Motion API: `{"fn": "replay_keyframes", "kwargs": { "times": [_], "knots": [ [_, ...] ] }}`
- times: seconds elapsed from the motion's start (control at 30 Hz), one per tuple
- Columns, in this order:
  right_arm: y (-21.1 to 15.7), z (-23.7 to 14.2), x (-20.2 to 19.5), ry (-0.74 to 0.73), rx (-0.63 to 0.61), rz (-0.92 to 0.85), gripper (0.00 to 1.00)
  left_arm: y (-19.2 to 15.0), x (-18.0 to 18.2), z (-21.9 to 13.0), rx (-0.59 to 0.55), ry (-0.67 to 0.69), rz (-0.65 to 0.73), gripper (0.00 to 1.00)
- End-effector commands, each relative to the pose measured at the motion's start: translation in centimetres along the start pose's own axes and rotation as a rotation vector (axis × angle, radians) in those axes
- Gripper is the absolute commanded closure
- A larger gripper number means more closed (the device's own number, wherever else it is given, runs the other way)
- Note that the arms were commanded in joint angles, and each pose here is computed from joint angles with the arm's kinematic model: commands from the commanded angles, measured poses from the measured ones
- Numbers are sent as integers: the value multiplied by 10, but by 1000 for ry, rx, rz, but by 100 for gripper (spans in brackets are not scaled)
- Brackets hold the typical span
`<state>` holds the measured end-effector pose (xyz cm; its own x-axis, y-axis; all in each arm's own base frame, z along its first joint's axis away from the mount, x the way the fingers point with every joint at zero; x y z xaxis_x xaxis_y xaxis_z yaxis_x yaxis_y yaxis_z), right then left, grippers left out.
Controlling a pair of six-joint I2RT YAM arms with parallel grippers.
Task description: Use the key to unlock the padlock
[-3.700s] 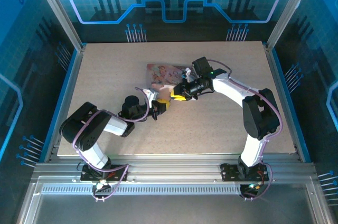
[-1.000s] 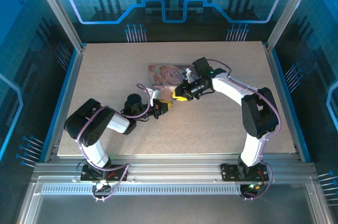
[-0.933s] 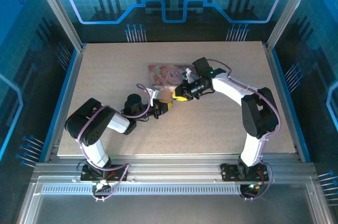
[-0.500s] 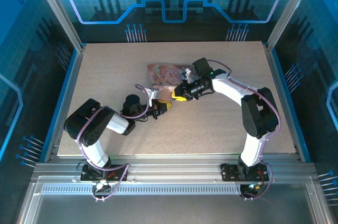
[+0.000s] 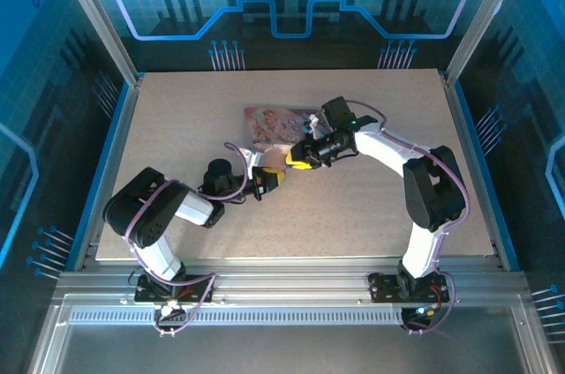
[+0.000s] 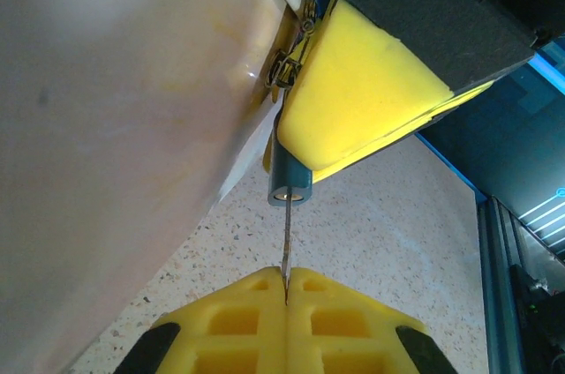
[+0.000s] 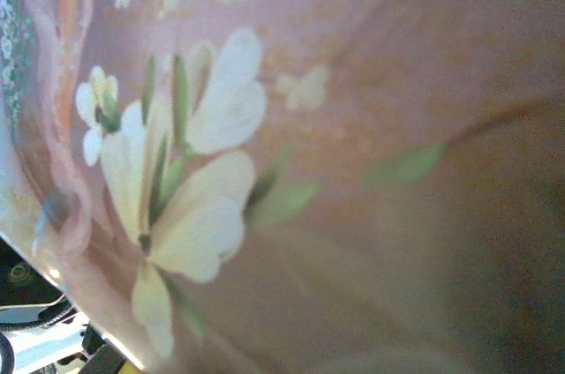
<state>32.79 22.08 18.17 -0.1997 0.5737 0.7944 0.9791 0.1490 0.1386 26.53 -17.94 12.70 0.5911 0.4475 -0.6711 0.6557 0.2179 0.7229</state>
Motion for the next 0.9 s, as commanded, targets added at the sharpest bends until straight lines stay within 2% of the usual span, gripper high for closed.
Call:
{"fn": "replay_keyframes", "kwargs": {
  "times": [0.0, 0.33, 0.87],
  "knots": [
    [-12, -1, -3, 36, 62, 117, 99, 9, -16, -3, -28, -71, 100, 100],
    [-10, -4, -2, 44, 50, 121, 99, 5, -17, -1, -11, -57, 106, 100],
    [-16, 8, -3, 42, 86, 118, 99, 20, -22, 11, -25, -83, 122, 100]
  ]
}}
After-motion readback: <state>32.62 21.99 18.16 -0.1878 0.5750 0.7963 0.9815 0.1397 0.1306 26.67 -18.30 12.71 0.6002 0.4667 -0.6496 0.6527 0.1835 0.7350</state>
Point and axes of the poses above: each hand's point on the last joint's axis, 136 mm out from that joint toward the fingers, its own z axis out along the fingers, its own x axis along the line the jaws close on, y = z × x, the point moved 9 cm from there along -z, back along the fingers, and after that the axes turned 9 degrees about -z, right-handed, at the moved point
